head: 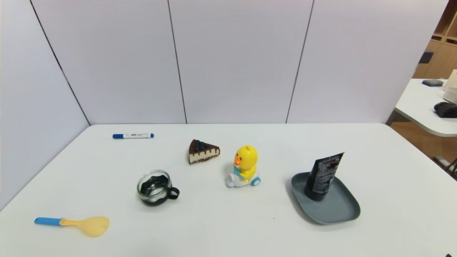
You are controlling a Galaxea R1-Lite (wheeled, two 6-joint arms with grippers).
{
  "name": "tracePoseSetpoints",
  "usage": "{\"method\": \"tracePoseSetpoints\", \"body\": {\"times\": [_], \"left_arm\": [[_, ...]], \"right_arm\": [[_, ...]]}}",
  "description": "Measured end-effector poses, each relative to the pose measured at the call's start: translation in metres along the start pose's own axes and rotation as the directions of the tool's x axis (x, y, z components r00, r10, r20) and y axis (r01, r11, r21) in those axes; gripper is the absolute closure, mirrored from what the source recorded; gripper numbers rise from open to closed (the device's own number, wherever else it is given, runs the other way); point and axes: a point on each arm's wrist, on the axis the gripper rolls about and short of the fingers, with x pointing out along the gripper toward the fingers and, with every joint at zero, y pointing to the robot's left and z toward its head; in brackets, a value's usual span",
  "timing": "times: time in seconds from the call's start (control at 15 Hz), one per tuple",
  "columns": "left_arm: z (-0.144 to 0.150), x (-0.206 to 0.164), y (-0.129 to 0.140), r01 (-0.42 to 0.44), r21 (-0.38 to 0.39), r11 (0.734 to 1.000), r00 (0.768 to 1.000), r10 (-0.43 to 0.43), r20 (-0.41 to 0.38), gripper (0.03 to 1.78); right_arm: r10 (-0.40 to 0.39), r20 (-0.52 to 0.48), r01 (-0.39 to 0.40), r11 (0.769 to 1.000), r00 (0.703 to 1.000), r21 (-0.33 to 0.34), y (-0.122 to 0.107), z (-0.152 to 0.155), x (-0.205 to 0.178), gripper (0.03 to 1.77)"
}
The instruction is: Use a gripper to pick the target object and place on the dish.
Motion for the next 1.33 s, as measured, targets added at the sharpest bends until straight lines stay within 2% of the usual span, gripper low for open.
{"method": "tracePoseSetpoints", "body": {"times": [0.53,0.8,1.2,1.33], "left_arm": [[0.0,0.0,0.0,0.001,0.0,1.0,1.0,-0.001,0.0,0.12],[0.0,0.0,0.0,0.0,0.0,1.0,1.0,0.0,0.001,0.12],[0.0,0.0,0.0,0.001,0.0,1.0,1.0,-0.001,0.0,0.12],[0.0,0.0,0.0,0.0,0.0,1.0,1.0,0.0,0.0,0.12]], "right_arm": [[0.027,0.092,-0.025,0.999,0.995,-0.022,0.002,-0.012,-0.016,0.1],[0.065,0.124,-0.061,0.998,0.99,-0.03,0.003,-0.02,-0.022,0.1],[0.066,0.128,-0.063,0.998,0.99,-0.03,0.003,-0.021,-0.023,0.1],[0.067,0.129,-0.067,0.998,0.989,-0.005,0.003,-0.021,-0.024,0.1]]}}
